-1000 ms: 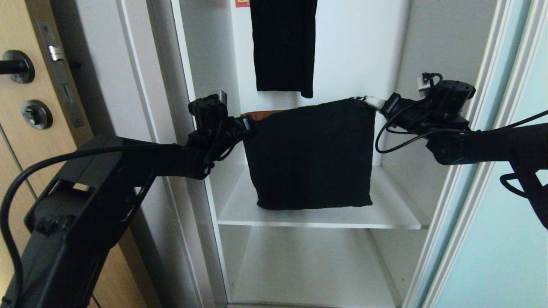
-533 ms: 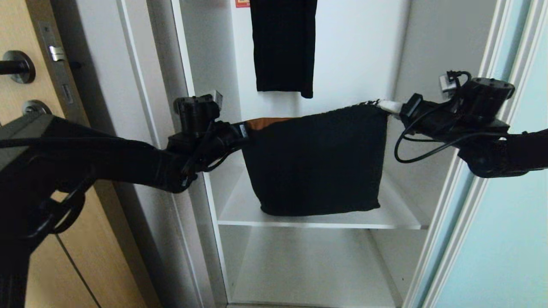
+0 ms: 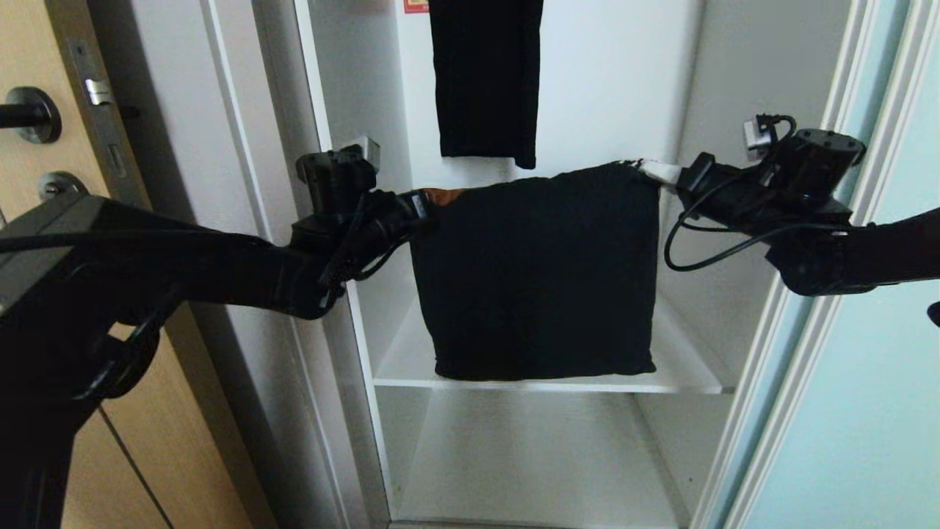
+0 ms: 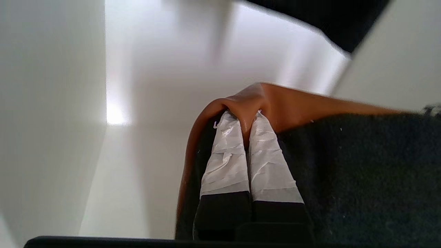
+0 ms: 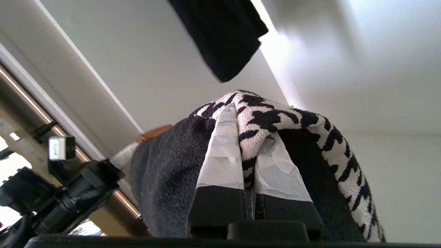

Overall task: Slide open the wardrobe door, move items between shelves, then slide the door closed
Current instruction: Place the pillow on the higher shelf

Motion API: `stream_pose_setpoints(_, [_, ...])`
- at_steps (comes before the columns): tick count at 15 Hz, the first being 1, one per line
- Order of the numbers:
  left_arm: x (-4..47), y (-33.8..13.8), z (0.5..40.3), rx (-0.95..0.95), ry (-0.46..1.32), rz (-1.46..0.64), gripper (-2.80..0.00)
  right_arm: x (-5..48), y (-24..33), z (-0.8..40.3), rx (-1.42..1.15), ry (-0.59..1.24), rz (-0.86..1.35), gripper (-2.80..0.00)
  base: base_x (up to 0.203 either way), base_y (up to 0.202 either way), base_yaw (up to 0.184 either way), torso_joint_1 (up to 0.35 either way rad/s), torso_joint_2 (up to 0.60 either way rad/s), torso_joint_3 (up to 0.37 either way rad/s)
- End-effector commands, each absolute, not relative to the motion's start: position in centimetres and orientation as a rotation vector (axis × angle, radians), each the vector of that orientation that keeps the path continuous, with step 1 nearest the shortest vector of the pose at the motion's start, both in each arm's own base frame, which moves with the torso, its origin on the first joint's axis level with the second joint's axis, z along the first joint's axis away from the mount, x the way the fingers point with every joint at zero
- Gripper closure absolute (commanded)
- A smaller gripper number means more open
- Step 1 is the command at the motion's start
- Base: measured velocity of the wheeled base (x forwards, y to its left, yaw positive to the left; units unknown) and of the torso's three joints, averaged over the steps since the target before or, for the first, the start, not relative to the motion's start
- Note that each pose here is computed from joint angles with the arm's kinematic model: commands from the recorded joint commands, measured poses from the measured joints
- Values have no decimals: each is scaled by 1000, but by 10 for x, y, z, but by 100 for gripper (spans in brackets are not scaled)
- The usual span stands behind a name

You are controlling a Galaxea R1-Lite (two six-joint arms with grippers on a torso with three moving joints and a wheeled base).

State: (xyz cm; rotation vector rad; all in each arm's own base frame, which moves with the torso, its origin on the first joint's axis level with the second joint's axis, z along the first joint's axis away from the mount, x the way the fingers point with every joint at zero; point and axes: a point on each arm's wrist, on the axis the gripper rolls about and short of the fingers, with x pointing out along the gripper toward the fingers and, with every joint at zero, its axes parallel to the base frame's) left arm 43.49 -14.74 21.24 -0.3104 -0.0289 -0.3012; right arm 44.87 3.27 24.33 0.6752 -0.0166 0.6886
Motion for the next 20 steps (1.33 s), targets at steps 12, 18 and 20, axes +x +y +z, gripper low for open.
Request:
stream_pose_setpoints(12, [529,-124,111,-293,45,-322,0,535,36,133,722,75,697,0,0,0,0,0,0,0])
stream_pose_setpoints(18, [516,-116,102,-296,126,-303,0,522,29,114,761,182,636,0,0,0,0,0,0,0])
stream_pose_setpoints(20, [499,-121,106,-296,178,-321,0,506,28,117,771,223,629,0,0,0,0,0,0,0])
